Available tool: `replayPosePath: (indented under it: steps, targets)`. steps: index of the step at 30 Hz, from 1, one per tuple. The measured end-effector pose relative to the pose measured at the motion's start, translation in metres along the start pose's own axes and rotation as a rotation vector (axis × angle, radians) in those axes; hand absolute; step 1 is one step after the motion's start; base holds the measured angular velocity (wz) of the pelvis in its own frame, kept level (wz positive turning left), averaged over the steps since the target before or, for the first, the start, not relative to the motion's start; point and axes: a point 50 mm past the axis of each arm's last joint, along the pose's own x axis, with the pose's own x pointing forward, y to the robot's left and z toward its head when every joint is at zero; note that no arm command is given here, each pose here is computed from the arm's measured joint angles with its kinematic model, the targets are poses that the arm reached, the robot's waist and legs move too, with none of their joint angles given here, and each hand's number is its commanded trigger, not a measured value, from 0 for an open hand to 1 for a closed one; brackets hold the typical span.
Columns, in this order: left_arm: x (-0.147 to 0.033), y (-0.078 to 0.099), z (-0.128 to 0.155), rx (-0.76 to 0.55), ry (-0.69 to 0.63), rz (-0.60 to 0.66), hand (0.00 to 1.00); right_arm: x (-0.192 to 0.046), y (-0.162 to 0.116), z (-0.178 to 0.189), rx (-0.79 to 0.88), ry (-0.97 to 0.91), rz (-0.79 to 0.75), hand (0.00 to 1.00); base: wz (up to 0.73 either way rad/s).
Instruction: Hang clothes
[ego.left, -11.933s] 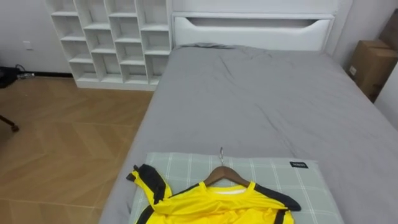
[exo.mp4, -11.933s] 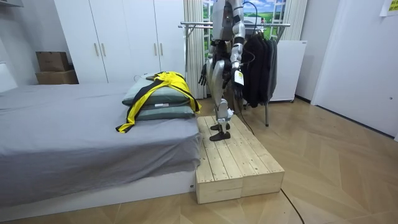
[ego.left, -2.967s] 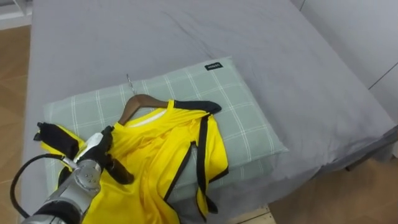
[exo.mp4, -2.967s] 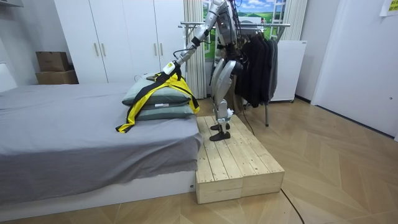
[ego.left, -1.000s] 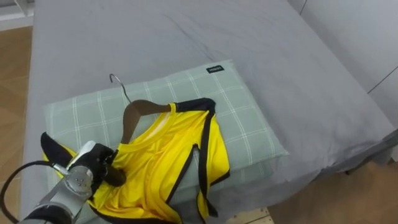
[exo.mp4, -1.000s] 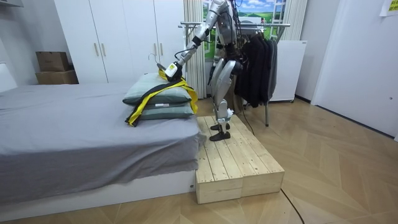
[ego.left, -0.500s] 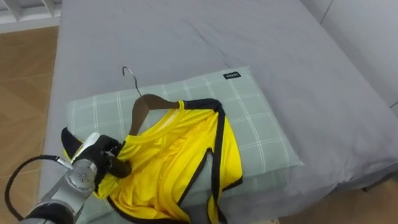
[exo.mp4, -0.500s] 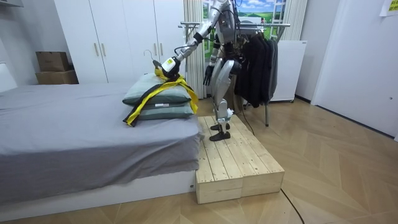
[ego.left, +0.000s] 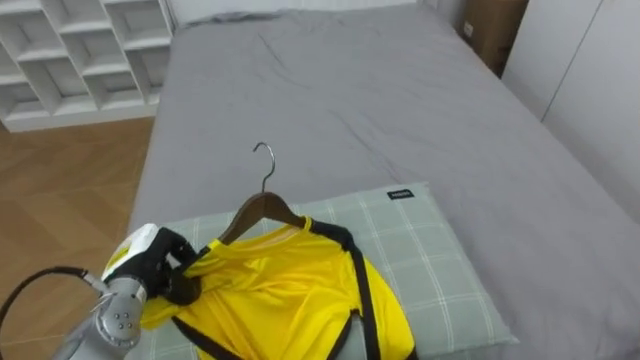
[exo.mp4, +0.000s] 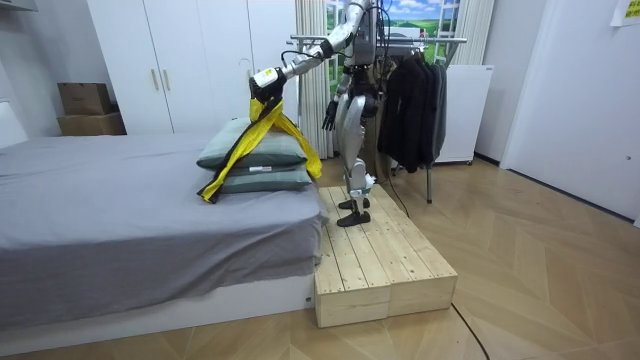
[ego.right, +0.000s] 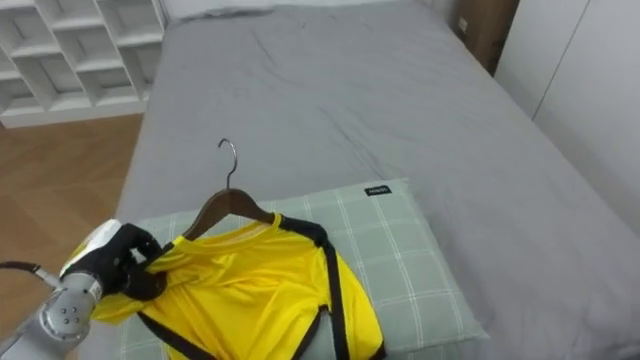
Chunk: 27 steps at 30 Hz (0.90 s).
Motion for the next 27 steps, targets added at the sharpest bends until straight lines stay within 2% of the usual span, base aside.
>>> replayPosePath:
  steps: [3, 6, 11, 15, 17, 20, 27]
  targets:
    - [-0.006, -0.006, -0.002, 0.028, -0.013, -0.008, 1.00, -0.002, -0.008, -0.008, -0.062, 0.011, -0.041, 0.00, 0.06]
    - [-0.013, -0.005, 0.003, 0.045, -0.060, 0.014, 1.00, -0.004, -0.016, -0.006, -0.128, -0.033, -0.092, 0.00, 0.13]
    - [-0.025, -0.012, -0.002, 0.066, -0.064, 0.015, 1.00, -0.008, -0.034, 0.020, -0.242, -0.175, -0.207, 0.00, -0.01]
    - [-0.032, -0.002, -0.005, 0.042, -0.061, 0.066, 1.00, -0.015, -0.048, 0.054, -0.278, -0.321, -0.322, 0.00, -0.06]
    - [-0.035, 0.000, -0.007, 0.033, -0.051, 0.080, 1.00, -0.020, -0.054, 0.059, -0.294, -0.358, -0.374, 0.00, 0.02]
    - [-0.042, 0.002, -0.013, 0.035, -0.028, 0.101, 1.00, -0.031, -0.060, 0.076, -0.357, -0.447, -0.445, 0.00, 0.01]
    - [-0.050, -0.002, -0.025, 0.027, 0.012, 0.093, 1.00, -0.059, -0.069, 0.120, -0.354, -0.671, -0.598, 0.00, -0.08]
